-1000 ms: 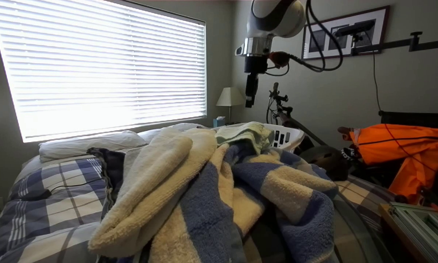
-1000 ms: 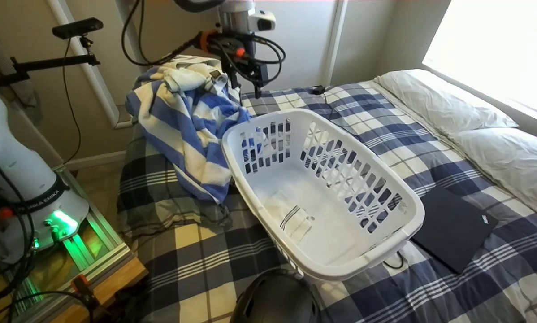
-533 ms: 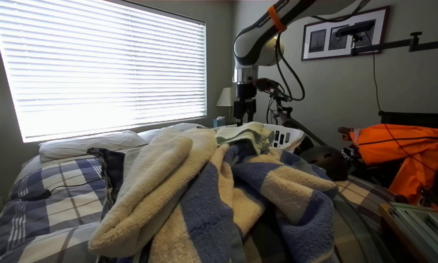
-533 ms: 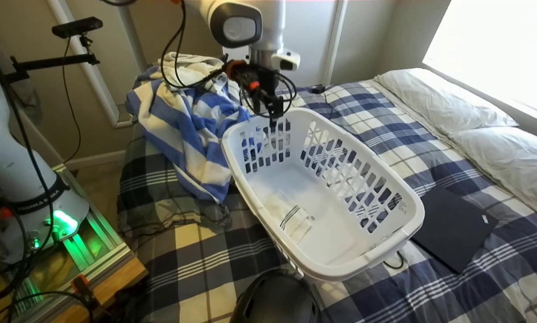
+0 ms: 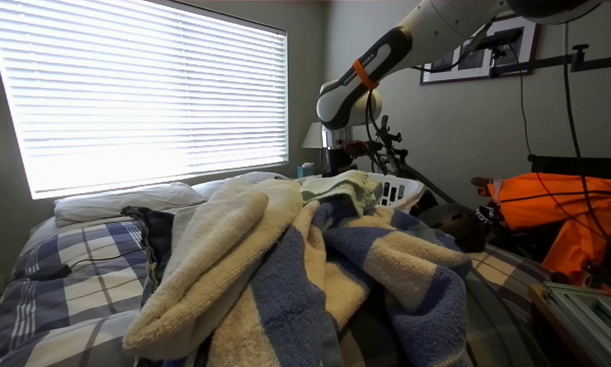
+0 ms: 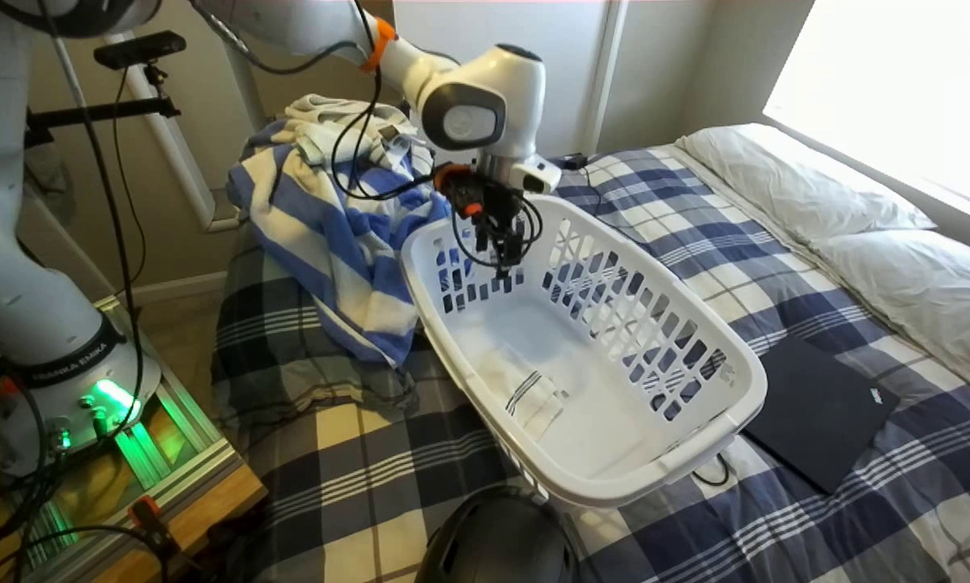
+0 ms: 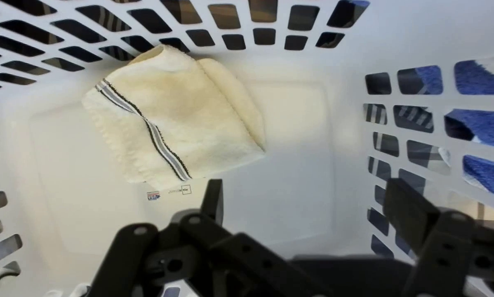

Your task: Remove the towels from the laundry basket and put them on the towel on the left

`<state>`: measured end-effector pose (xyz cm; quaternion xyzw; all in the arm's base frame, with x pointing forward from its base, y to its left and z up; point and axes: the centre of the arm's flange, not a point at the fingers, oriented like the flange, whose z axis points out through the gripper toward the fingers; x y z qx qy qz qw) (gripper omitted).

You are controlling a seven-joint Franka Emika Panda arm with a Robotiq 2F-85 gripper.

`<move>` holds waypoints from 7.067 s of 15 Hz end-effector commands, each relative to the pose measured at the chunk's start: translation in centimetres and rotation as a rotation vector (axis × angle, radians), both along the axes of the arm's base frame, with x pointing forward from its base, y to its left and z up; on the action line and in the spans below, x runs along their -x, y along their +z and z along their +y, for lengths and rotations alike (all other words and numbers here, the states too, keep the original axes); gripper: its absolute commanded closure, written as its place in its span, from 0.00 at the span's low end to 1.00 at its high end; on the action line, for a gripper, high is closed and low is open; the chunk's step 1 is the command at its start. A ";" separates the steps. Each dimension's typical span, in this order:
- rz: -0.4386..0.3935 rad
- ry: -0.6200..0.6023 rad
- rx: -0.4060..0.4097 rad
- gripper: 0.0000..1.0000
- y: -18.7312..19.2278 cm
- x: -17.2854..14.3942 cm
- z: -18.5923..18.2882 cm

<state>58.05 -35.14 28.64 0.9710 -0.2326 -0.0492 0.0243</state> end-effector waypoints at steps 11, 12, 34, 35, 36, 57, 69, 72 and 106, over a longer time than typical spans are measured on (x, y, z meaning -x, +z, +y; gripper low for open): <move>0.019 0.092 0.088 0.00 -4.9 -1.1 -2.8; 0.017 0.093 0.089 0.00 -4.9 -1.2 -2.9; 0.293 0.073 -0.092 0.00 -20.0 -5.3 -9.3; 0.297 0.072 -0.090 0.00 -20.5 -5.4 -9.6; 0.307 0.072 -0.091 0.00 -21.1 -5.6 -9.7; 0.253 0.115 -0.044 0.97 -18.5 -5.3 -8.8; 0.045 0.534 0.049 0.99 -7.3 -2.2 -5.8; 0.016 0.695 0.038 0.99 -6.1 -2.2 -6.1; -0.192 1.809 0.082 0.99 9.3 3.6 7.6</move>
